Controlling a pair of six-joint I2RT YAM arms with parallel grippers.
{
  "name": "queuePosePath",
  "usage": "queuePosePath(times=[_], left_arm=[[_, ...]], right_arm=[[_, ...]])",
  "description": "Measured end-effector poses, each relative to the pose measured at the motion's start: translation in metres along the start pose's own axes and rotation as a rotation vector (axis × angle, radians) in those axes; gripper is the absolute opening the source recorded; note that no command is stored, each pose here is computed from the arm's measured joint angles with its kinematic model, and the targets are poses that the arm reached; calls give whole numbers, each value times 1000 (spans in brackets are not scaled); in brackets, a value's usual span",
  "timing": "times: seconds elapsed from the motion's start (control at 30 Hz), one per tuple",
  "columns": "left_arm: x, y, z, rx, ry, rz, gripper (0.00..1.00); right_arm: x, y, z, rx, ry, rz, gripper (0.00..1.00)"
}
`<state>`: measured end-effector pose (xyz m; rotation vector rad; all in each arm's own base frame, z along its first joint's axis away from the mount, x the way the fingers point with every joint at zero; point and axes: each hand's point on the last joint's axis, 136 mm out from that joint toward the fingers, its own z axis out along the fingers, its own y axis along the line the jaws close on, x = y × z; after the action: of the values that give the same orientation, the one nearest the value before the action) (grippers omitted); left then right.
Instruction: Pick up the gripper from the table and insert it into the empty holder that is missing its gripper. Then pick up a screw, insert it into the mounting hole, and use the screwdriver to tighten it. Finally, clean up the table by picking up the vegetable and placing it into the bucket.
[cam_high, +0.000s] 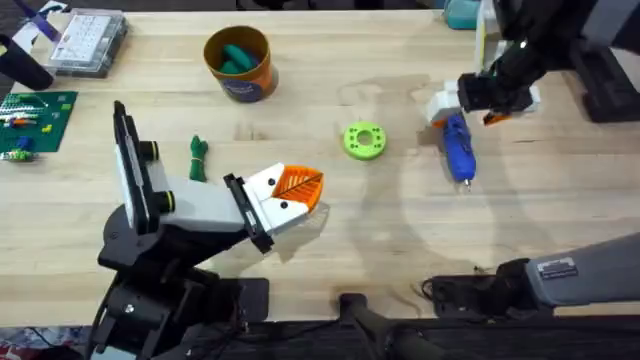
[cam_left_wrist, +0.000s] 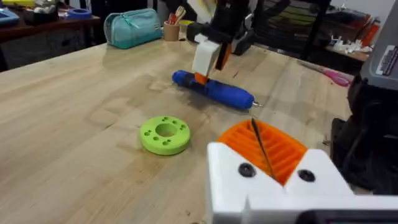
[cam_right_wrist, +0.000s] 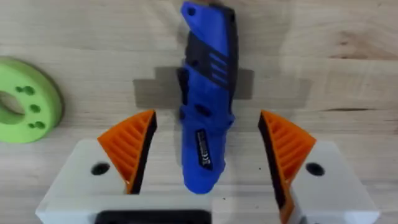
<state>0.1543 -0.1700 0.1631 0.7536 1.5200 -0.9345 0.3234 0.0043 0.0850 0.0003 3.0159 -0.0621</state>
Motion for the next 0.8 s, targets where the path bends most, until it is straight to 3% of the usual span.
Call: queuePosePath(times=[0.2, 0.53, 0.8], left_arm=[[0, 0, 0, 0, 0, 0, 19], [0, 0, 0, 0, 0, 0, 18], [0, 0, 0, 0, 0, 0, 20]], right_arm=[[6, -9, 25, -1, 33, 16, 986], [-11, -1, 33, -46, -20, -29, 986], [-10, 0, 52, -45, 16, -33, 955]])
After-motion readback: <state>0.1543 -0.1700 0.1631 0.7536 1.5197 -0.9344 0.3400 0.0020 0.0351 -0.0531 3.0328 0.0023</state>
